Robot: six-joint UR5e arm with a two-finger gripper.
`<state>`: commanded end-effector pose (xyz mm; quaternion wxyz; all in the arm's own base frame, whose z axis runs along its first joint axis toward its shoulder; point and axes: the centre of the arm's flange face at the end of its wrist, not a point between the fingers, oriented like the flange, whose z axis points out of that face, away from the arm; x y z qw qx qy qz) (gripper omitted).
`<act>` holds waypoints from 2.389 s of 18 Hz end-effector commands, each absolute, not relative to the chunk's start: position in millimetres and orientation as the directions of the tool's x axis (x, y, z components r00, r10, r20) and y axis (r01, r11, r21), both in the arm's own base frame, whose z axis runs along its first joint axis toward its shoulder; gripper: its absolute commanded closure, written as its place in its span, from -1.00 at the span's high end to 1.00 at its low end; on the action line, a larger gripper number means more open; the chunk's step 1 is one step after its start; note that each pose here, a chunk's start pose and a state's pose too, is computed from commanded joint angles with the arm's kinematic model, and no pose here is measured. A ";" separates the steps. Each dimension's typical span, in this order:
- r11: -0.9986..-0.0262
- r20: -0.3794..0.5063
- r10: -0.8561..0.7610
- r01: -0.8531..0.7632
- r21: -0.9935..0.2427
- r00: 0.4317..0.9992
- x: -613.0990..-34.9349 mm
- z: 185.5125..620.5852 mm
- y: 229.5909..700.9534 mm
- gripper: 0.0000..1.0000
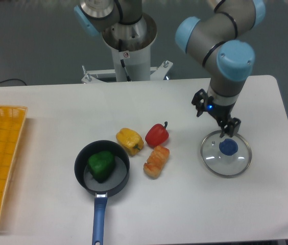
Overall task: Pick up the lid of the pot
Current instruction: 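Raise the open gripper up and away from the glass lid's blue knob, then lower the open gripper down over the blue knob of the glass lid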
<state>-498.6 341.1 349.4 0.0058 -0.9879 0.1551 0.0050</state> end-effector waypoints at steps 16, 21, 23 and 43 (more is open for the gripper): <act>-0.965 0.009 -0.261 -0.260 -0.027 0.965 -537.1 319.0 320.7 1.00; -0.969 0.000 -0.246 -0.246 -0.031 0.969 -570.4 294.2 321.7 1.00; -0.969 0.000 -0.245 -0.244 -0.031 0.970 -579.6 281.1 323.5 1.00; -0.979 0.041 -0.205 -0.205 -0.023 0.978 -579.1 229.3 342.0 1.00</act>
